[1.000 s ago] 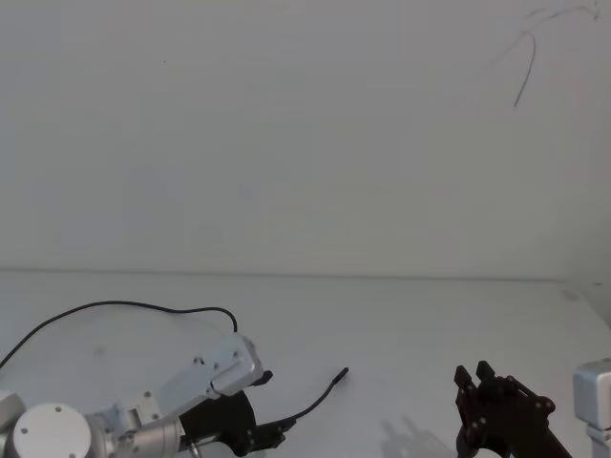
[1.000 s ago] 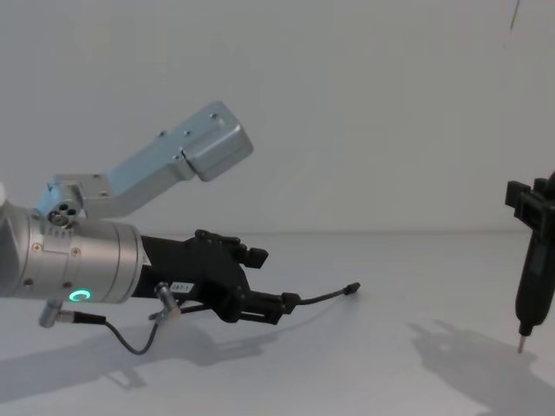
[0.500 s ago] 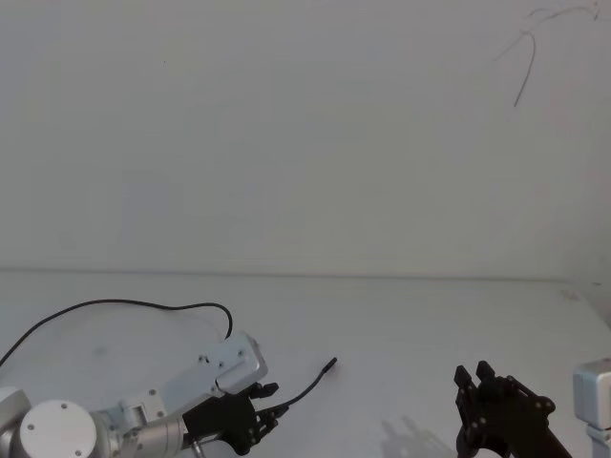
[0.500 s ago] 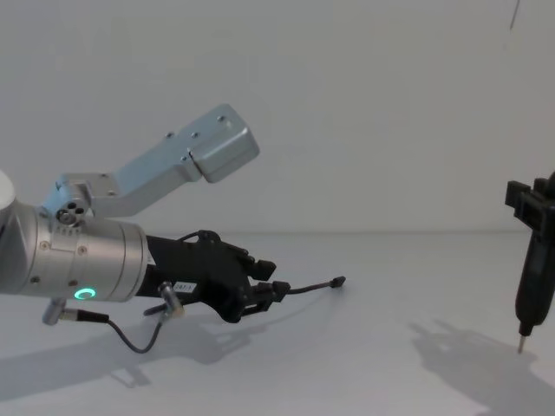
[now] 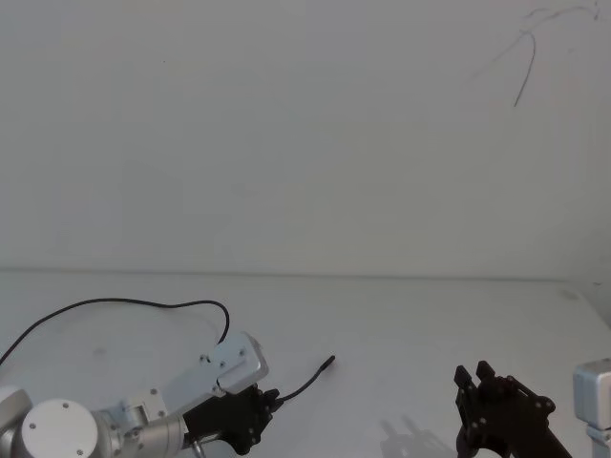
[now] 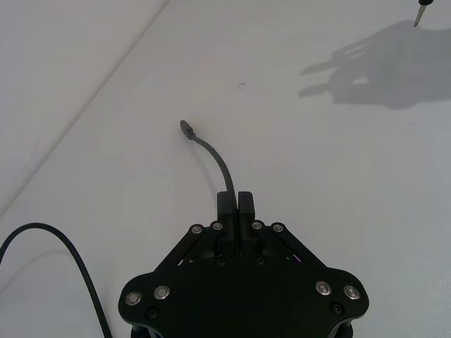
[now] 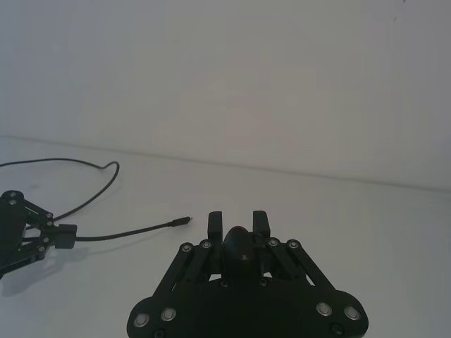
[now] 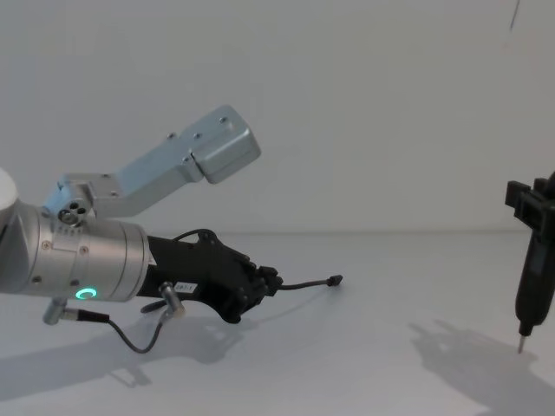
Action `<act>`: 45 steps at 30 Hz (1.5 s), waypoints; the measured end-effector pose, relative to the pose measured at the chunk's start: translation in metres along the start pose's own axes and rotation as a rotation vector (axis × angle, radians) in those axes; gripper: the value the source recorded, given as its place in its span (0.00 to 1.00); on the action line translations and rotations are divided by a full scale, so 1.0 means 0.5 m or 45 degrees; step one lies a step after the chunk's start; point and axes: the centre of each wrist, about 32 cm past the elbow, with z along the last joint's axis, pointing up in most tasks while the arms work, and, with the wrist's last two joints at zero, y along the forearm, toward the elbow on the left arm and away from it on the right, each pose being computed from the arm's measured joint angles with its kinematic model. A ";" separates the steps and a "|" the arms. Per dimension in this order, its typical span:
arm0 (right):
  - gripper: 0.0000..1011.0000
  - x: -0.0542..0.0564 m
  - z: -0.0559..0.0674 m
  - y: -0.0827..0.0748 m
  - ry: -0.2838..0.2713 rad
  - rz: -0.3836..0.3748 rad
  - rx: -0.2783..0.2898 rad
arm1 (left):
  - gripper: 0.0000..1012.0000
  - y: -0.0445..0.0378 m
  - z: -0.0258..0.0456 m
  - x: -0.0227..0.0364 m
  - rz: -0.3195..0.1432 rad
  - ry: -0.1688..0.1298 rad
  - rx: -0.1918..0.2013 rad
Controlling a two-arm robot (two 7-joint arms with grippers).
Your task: Pick up the data cable with the one hand.
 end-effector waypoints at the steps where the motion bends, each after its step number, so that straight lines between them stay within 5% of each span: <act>1: 0.25 0.000 0.000 0.000 0.000 0.000 0.000 | 0.05 0.000 0.000 0.000 0.000 0.000 0.000; 8: 0.25 0.000 0.000 0.000 0.000 0.000 0.000 | 0.05 0.002 0.000 0.002 0.005 0.004 -0.015; 22: 0.25 0.000 0.000 0.000 0.000 0.000 0.000 | 0.05 0.029 0.003 0.019 -0.002 0.084 -0.185; 33: 0.25 0.000 0.000 0.000 0.000 0.000 0.000 | 0.05 0.080 -0.013 0.019 -0.023 0.249 -0.338; 40: 0.25 0.000 0.000 0.000 0.000 0.000 0.000 | 0.05 0.119 -0.031 0.013 -0.081 0.378 -0.403; 45: 0.25 0.000 0.000 0.000 0.000 0.000 0.000 | 0.05 0.143 -0.042 0.009 -0.129 0.437 -0.428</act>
